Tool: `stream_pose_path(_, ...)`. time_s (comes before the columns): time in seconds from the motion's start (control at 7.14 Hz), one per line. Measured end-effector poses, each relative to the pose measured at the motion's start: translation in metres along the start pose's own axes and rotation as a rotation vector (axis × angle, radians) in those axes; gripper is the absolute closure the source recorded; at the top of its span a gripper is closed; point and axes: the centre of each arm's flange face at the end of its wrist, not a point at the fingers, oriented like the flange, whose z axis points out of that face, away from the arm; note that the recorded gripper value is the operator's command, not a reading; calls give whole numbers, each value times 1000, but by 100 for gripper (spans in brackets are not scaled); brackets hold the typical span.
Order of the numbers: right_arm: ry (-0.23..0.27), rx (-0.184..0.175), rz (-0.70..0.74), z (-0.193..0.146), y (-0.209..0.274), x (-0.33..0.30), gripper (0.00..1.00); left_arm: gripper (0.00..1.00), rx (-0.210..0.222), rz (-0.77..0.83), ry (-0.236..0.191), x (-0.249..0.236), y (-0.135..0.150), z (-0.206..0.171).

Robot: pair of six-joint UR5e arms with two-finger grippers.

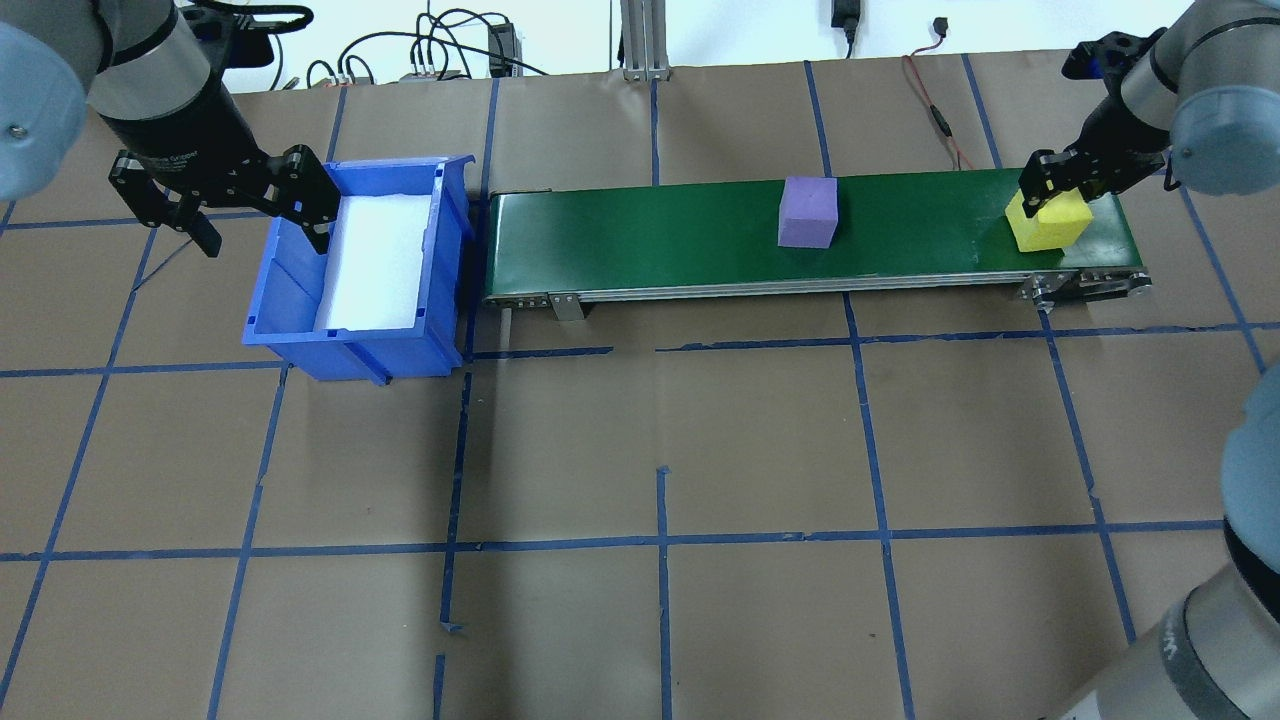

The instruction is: Move block left to right into plate

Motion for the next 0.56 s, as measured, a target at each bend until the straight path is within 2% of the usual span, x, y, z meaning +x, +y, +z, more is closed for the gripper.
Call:
stream_pose_path(0.14, 39, -20, 2, -29, 14, 0, 82, 0, -1, -1, 0, 0, 0, 0)
stream_pose_path(0.28, 53, -55, 24, -60, 38, 11, 84, 0, -1, -1, 0, 0, 0, 0)
stream_pose_path(0.56, 35, -110, 85, -106, 119, 77, 86, 0, -4, -1, 2, 1, 0, 2)
